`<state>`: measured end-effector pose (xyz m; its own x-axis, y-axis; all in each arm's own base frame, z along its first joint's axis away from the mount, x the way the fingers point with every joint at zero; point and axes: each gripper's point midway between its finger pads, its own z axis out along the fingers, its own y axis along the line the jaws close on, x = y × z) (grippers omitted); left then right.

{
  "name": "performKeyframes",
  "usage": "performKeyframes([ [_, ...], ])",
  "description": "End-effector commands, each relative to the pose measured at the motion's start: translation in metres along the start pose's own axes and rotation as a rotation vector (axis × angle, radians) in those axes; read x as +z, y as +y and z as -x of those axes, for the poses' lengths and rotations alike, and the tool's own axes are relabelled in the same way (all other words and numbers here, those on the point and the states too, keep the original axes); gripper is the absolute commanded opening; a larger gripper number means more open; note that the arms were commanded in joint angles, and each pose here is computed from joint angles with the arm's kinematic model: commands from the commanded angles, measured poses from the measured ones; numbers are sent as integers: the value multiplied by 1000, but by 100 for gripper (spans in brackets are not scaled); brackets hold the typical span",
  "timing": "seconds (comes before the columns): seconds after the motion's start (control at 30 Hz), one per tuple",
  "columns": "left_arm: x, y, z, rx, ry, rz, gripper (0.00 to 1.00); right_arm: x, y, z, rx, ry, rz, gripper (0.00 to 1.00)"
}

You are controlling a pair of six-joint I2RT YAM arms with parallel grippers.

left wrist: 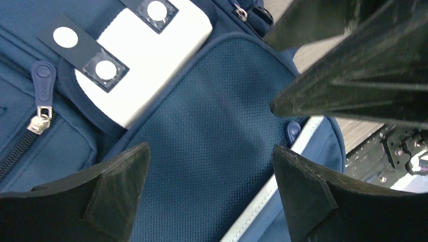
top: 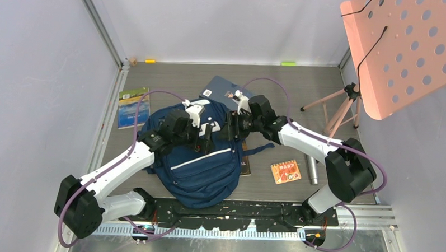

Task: Pack the student bag
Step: Zip the student bag at the center of the board, then unzip the student bag at the center of the board.

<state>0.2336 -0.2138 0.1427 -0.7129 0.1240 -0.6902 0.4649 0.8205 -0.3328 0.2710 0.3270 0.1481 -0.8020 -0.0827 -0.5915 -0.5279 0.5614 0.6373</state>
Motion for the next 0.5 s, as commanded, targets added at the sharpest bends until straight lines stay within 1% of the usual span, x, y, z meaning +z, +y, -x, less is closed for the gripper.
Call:
performKeyframes([
  [0.0, 12, 6, 24, -20, -98, 11, 94, 0, -1, -7, 33, -4, -13, 72],
  [0.23, 30, 17, 18, -31, -93, 40, 93, -3, -1, -37, 78, 25, -44, 71],
  [0.4, 38, 18, 17, -29, -81, 36, 93, -8, 18, -49, 70, 38, 0, 69],
  [0.47, 42, 20, 15, -22, -70, 42, 93, -13, 26, -59, 65, 68, 1, 67],
])
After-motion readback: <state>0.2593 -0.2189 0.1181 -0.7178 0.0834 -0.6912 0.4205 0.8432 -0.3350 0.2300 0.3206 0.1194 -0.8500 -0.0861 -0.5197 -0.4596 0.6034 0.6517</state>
